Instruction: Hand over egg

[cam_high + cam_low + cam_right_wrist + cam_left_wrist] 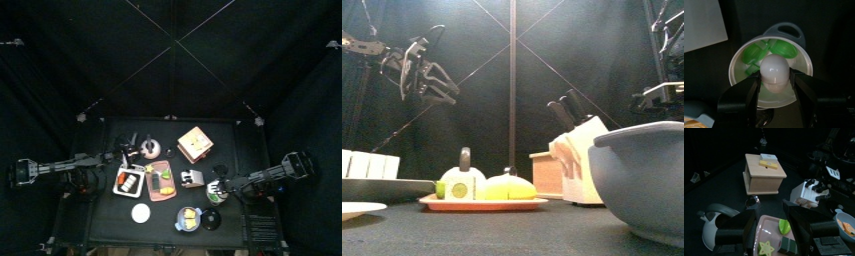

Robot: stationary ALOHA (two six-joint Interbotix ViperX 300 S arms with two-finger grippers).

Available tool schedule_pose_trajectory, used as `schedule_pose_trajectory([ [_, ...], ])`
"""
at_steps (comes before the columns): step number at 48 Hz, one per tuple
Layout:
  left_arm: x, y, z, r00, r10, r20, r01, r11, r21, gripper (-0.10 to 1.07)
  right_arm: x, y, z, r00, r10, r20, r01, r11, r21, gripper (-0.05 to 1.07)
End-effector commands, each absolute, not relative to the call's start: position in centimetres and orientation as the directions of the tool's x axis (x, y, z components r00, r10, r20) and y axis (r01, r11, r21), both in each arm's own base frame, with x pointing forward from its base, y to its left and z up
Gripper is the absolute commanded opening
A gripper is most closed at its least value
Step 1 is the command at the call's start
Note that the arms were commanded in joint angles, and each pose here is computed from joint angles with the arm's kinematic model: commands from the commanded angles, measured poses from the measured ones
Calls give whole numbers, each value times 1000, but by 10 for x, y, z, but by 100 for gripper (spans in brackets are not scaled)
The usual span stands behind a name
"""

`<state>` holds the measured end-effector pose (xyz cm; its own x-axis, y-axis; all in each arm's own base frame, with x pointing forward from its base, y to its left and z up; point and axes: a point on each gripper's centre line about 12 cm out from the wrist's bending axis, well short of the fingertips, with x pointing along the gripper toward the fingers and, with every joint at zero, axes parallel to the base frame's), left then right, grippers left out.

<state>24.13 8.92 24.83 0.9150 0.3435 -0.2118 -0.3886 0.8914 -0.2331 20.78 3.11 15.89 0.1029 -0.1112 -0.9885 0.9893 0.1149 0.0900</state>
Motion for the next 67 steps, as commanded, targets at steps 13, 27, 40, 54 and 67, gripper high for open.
schedule_pose_trajectory([
  [13,253,64,261,960,227,-162,-244,965,-99,80,215,23,201,353,-188,-917,920,249,303,70],
  [27,258,36,278,998,62,5,-63,995,79,82,236,15,229,647,-214,-732,727,463,507,70],
  [40,260,13,282,993,-69,95,55,988,148,100,260,7,244,827,-145,-544,508,607,611,70],
  [54,289,10,287,990,-112,81,88,965,248,104,280,-17,264,903,-133,-410,381,687,618,70],
  [67,332,19,280,994,-91,68,54,906,420,104,301,-31,283,935,-120,-335,299,773,559,70],
])
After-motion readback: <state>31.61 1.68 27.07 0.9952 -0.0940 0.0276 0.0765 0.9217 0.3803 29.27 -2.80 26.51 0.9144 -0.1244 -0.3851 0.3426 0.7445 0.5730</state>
